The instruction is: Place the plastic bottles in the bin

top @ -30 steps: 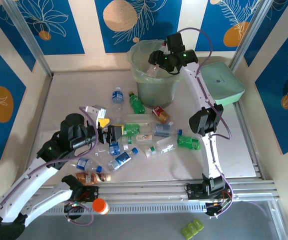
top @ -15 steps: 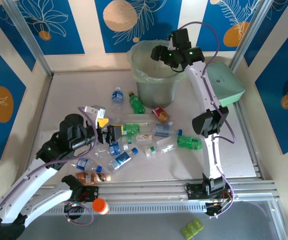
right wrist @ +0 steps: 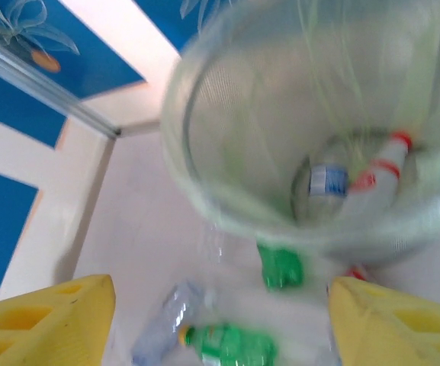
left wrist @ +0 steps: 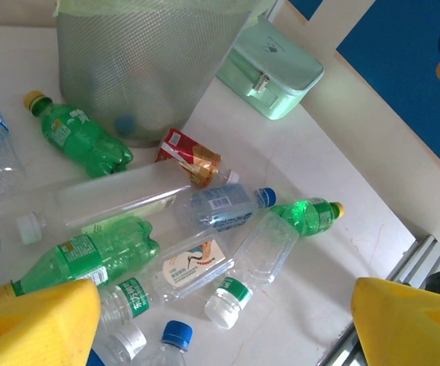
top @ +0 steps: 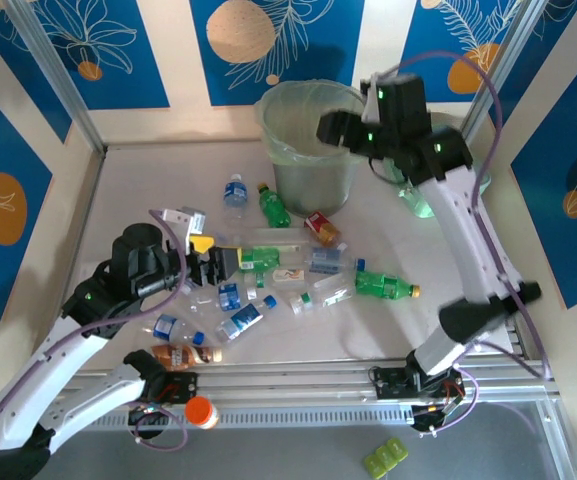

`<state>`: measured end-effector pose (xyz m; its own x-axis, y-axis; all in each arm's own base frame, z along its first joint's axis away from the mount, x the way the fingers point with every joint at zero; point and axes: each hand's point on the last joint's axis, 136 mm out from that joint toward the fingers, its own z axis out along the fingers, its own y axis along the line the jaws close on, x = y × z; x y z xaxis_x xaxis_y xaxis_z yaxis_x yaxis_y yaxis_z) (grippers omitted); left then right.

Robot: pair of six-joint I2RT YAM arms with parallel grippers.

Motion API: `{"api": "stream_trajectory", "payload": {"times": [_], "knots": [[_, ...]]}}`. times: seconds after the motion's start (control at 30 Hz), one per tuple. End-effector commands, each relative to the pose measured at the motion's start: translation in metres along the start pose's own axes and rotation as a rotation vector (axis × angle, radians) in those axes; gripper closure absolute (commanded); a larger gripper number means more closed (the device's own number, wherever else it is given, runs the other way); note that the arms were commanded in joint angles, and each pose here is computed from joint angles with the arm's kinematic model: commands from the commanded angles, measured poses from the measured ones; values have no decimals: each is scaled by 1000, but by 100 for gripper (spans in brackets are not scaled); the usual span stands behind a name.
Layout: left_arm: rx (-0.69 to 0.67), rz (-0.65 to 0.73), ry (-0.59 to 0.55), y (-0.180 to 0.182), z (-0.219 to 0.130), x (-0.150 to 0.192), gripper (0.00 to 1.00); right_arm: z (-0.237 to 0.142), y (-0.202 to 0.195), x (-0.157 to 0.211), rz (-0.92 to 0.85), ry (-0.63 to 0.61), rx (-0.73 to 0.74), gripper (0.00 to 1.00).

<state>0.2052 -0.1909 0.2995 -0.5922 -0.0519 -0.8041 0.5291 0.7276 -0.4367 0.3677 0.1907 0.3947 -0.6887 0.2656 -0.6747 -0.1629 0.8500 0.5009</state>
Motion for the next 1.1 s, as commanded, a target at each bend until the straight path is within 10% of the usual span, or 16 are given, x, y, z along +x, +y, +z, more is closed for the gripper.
{"api": "stream_trajectory", "payload": {"times": [0.0,0.57,1.07], "knots": [[32,-45,95,-4,5,21,16,-16,-25,37,138,-21,39,27],[100,-31,186,-30,40,42,17,-60,-180,252,1058,72,487,40],[65,-11,148,-26,19,35,11,-6,-231,269,1289,107,547,12]]}}
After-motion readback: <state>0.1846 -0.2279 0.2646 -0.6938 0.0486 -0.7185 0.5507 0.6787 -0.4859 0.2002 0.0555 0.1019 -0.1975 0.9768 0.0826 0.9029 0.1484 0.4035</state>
